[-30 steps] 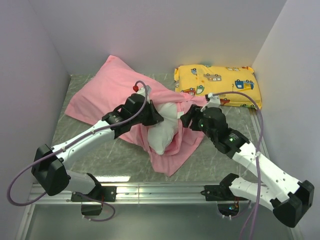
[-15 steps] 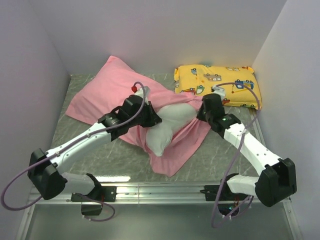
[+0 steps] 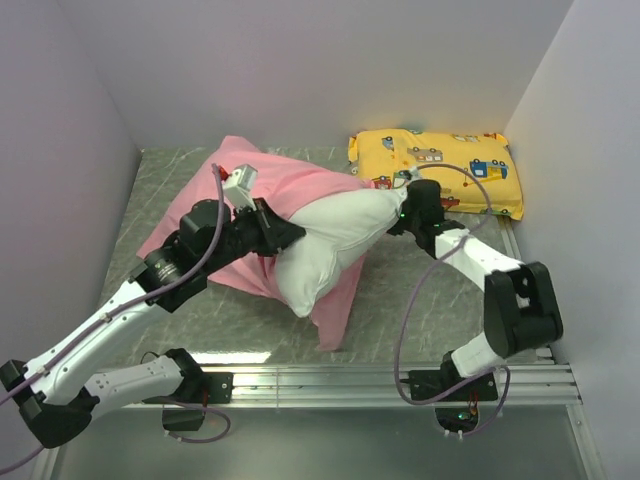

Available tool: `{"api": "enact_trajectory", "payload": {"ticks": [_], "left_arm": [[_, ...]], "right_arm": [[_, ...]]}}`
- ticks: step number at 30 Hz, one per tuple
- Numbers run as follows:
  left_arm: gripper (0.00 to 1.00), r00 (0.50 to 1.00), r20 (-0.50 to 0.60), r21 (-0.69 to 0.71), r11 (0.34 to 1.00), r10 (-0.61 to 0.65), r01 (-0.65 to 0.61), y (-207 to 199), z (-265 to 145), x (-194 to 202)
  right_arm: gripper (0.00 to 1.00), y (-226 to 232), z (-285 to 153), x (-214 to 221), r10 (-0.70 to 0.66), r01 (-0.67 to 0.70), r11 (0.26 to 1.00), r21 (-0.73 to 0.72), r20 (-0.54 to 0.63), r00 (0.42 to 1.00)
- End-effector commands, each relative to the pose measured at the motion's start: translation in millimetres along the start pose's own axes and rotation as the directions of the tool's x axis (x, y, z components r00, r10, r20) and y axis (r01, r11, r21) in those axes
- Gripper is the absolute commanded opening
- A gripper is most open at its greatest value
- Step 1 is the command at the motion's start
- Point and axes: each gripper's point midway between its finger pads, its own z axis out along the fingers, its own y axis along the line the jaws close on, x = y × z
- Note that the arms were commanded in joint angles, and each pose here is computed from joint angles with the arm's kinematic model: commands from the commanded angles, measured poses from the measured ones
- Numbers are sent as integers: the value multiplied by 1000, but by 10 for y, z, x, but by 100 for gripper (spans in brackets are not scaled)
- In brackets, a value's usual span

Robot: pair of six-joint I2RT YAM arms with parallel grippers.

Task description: Remove the pillowcase from the pillow

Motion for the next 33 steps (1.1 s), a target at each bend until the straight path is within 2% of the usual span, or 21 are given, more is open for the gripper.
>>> {"api": "enact_trajectory", "payload": {"ticks": [1,2,4,6,7,10,13,15,19,21,22,24,26,30,32,33], "left_arm": [[0,971,214,356,934,-107,24,-882,-307,-644],[0,968,220,374,927,-118,28,-937,-296,-660],[1,947,283,424,906,-149,17,-1083,-251,-815],[0,941,296,440,898,-167,21,-1150,-190,-835],[0,934,311,444,896,-176,21,-1167,-167,-877],[0,899,385,347,936,-207,67,-967,-38,-988],[0,844,484,237,963,-231,127,-675,-60,-1132],[1,806,546,156,973,-230,172,-452,-94,-1194],[1,748,619,97,969,-239,229,-211,-251,-1256],[0,749,624,68,971,-221,230,-142,-256,-1233],[0,748,628,53,971,-214,233,-105,-255,-1225],[0,755,623,33,971,-203,235,-48,-224,-1175],[0,760,615,33,969,-211,243,-9,-183,-1119],[0,764,604,84,971,-227,222,-101,-131,-1113],[0,797,568,47,975,-205,218,-74,40,-1021],[1,804,558,47,975,-206,218,-89,91,-1012]], "right_arm": [[7,834,173,187,-87,54,926,-374,-72,994],[9,1063,206,425,-142,86,907,-411,-109,984],[16,1262,266,570,-195,120,884,-452,-121,973],[24,1308,311,730,-177,88,889,-450,-161,971],[32,1289,319,733,-161,72,891,-449,-164,973],[47,1011,276,648,-67,-5,915,-404,-162,985],[56,852,63,543,9,-75,897,-436,-152,988],[59,825,-104,510,12,-76,887,-455,-142,990],[64,763,-299,508,5,-70,898,-434,-150,989],[64,733,-401,472,6,-57,909,-412,-123,992],[65,615,-402,488,32,-74,934,-350,-124,992],[67,515,-516,350,33,-47,956,-291,-50,998],[73,289,-564,251,64,-61,980,-189,9,998],[74,190,-798,111,79,-63,984,-165,92,993],[75,220,-922,46,55,-34,988,-154,132,990],[75,357,-1075,-85,17,17,984,-179,189,982]]}}
